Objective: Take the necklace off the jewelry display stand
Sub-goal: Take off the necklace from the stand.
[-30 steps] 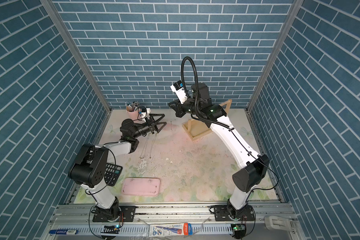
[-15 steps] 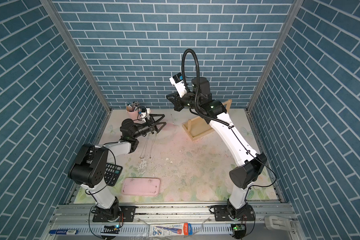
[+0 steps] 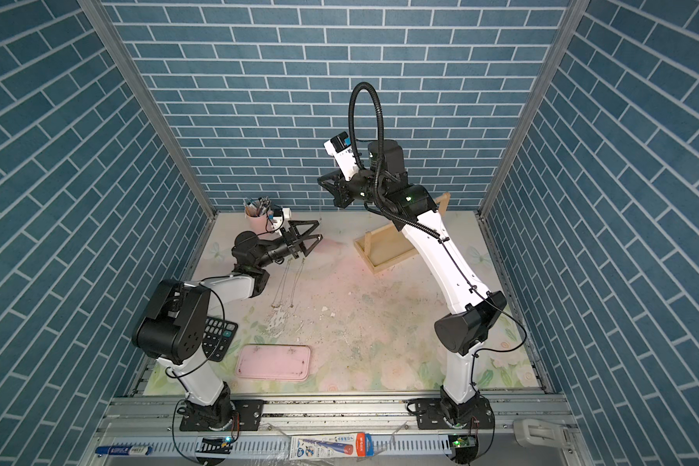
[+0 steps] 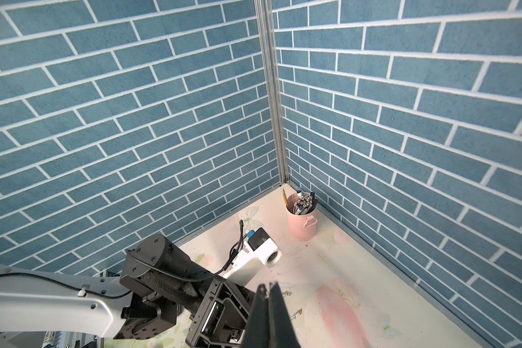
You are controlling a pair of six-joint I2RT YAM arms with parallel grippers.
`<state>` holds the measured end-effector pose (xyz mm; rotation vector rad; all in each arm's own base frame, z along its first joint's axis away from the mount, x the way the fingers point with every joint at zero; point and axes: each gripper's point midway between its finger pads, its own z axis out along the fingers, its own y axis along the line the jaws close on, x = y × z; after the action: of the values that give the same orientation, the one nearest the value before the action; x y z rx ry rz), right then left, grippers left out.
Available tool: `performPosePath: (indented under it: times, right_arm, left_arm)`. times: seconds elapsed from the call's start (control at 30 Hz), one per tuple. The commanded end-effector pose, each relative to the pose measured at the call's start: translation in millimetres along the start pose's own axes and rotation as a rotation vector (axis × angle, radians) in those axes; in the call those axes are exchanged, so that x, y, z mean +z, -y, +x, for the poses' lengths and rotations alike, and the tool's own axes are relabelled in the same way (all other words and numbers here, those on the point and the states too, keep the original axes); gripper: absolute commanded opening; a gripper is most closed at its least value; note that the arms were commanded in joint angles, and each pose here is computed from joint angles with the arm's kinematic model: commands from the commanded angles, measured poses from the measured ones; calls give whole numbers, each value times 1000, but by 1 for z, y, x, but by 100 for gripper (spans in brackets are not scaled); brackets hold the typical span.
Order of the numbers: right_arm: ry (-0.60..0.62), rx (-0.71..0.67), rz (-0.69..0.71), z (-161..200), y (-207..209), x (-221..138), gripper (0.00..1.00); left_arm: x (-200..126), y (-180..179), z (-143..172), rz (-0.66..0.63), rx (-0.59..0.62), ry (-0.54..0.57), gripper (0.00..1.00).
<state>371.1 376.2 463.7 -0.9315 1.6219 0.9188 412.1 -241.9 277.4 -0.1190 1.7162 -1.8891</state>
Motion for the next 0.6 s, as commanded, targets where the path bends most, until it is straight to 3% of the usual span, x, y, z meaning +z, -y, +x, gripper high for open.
performPosePath:
  times: [0.0, 0.57]
  right_arm:
    - [-1, 5, -40, -3, -10, 3, 0]
    - [-22, 0, -60, 2, -18, 14, 0]
  left_arm:
    - [-2, 16, -1, 52, 46, 2, 99]
    - [1, 15, 2, 59, 33, -6, 99]
